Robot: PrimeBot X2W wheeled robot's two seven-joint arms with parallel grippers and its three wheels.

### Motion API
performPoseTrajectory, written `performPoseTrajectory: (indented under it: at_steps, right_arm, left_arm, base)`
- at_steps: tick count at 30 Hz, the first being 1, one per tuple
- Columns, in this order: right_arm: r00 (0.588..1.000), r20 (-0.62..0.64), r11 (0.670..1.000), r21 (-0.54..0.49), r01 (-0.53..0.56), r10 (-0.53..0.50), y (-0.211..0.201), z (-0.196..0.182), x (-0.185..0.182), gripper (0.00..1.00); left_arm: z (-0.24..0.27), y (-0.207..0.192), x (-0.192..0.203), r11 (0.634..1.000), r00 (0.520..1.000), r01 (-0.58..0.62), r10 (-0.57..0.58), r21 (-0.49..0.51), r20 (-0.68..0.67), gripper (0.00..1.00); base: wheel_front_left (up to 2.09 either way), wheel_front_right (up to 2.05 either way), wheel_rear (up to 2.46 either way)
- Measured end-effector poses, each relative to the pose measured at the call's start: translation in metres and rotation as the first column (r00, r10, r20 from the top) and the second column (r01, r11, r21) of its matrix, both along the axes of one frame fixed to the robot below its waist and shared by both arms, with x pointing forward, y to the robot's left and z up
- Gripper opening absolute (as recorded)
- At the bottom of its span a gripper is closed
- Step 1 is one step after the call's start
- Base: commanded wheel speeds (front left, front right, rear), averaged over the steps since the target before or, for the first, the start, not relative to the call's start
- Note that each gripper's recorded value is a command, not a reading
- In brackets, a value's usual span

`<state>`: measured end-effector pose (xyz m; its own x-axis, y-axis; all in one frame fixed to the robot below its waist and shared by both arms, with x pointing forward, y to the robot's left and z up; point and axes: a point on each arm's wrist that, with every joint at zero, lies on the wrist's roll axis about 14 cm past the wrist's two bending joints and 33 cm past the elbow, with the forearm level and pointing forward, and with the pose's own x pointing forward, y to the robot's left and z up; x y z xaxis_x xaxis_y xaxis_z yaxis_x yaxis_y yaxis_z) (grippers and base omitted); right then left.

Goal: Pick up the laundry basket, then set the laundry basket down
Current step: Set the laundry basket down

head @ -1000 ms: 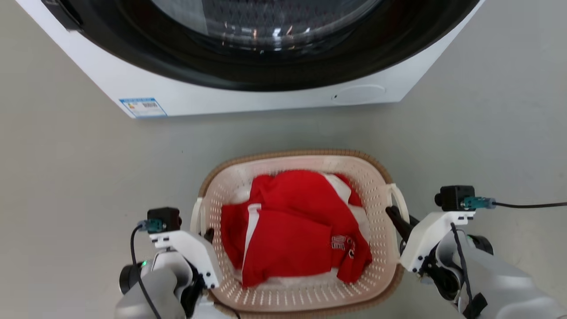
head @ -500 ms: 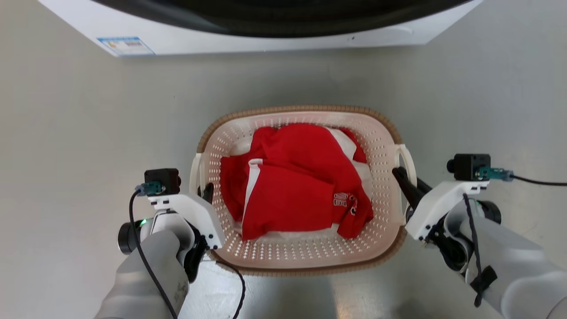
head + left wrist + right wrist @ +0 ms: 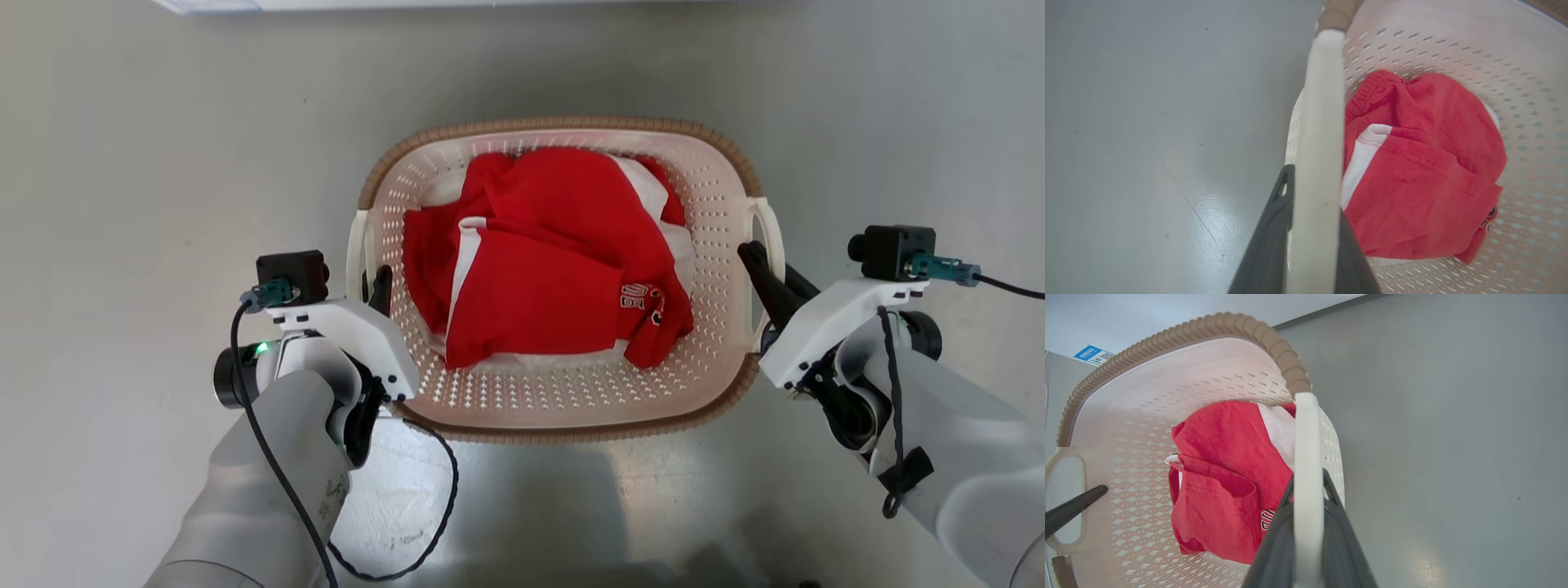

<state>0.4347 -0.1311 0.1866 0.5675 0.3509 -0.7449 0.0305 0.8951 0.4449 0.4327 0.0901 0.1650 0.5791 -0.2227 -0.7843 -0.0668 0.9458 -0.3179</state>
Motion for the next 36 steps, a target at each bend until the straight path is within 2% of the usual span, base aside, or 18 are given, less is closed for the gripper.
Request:
performPoseTrajectory:
  at_steps: [9, 23, 24, 25, 26, 27, 36]
  right_arm:
    - [1.000, -0.015, 1.000, -0.001, -0.009, 0.009, 0.003, -0.023, 0.001, 0.00]
    - [1.000, -0.015, 1.000, -0.003, -0.001, 0.001, 0.002, -0.032, 0.002, 0.00]
    - [1.000, -0.022, 1.000, -0.007, -0.006, 0.005, 0.002, -0.033, 0.000, 0.30]
    - [0.999, -0.028, 1.000, -0.009, -0.015, 0.015, 0.003, -0.034, -0.003, 0.55]
    - [0.999, -0.033, 1.000, -0.012, -0.023, 0.023, 0.003, -0.035, -0.006, 1.00]
    - [0.999, -0.036, 1.000, -0.013, -0.024, 0.024, 0.003, -0.035, -0.007, 1.00]
    - [0.998, -0.056, 1.000, -0.004, -0.011, 0.011, 0.004, -0.035, -0.012, 1.00]
  left_arm:
    - [-0.019, 0.006, 0.001, 0.999, 1.000, 0.002, -0.002, 0.032, -0.002, 0.00]
    - [-0.027, 0.008, 0.003, 0.999, 1.000, 0.002, -0.002, 0.052, 0.005, 0.00]
    - [-0.027, 0.009, 0.003, 0.999, 1.000, 0.000, -0.001, 0.054, 0.004, 0.01]
    - [-0.028, 0.010, 0.001, 0.998, 1.000, -0.002, 0.002, 0.055, -0.002, 0.29]
    - [-0.029, 0.012, -0.001, 0.998, 1.000, -0.008, 0.008, 0.058, -0.008, 0.79]
    - [-0.030, 0.014, -0.003, 0.998, 1.000, -0.013, 0.014, 0.062, -0.016, 1.00]
    - [-0.029, 0.013, 0.002, 0.998, 1.000, -0.022, 0.023, 0.050, -0.008, 1.00]
  base:
    - [0.00, 0.00, 0.00]
    - [0.00, 0.00, 0.00]
    - [0.00, 0.00, 0.00]
    - [0.00, 0.00, 0.00]
    - [0.00, 0.00, 0.00]
    - [0.00, 0.00, 0.00]
    - [0.00, 0.00, 0.00]
